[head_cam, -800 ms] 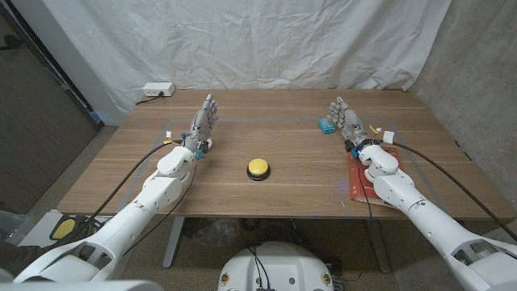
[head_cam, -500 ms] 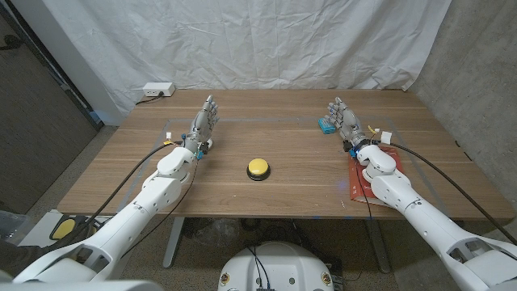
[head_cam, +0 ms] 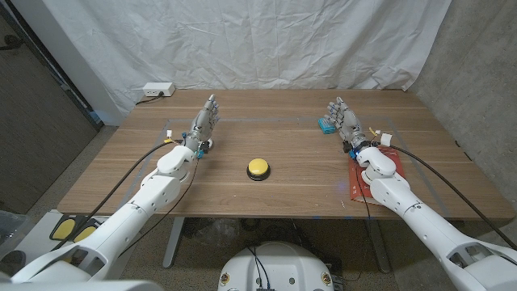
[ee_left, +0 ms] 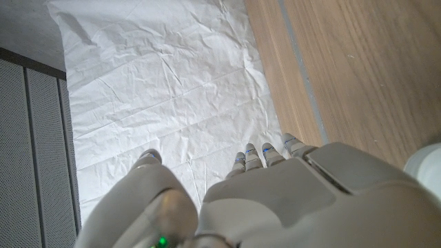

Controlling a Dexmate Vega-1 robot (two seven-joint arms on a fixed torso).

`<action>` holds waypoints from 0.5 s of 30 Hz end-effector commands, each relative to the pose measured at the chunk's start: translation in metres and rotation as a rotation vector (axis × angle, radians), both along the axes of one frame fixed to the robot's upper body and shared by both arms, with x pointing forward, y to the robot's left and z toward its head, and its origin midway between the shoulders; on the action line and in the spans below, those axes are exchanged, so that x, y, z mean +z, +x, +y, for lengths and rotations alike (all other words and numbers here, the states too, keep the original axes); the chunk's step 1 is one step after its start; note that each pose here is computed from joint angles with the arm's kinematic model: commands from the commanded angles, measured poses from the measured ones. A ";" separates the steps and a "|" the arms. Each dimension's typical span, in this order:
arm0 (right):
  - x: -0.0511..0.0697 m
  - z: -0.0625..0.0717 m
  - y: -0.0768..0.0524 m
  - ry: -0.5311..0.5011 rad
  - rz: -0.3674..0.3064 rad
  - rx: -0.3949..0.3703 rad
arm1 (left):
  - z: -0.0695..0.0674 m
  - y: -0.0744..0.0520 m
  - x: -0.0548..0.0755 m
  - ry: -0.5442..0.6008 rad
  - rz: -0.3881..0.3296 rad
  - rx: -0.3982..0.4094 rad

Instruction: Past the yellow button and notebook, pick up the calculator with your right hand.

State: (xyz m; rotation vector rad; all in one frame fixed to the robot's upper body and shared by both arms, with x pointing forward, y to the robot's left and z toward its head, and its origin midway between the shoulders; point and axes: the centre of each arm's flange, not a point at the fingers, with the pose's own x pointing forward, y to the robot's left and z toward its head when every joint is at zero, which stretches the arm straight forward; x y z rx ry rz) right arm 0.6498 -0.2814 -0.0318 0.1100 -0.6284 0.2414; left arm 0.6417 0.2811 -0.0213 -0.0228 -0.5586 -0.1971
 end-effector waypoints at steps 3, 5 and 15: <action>0.004 -0.006 -0.016 -0.003 -0.034 0.034 | -0.014 -0.003 0.007 0.026 0.016 -0.015; 0.004 -0.007 -0.017 -0.006 -0.035 0.030 | -0.017 -0.007 0.005 0.007 0.008 -0.006; 0.003 -0.014 -0.030 -0.048 -0.037 0.035 | -0.026 -0.012 0.006 0.010 0.010 -0.002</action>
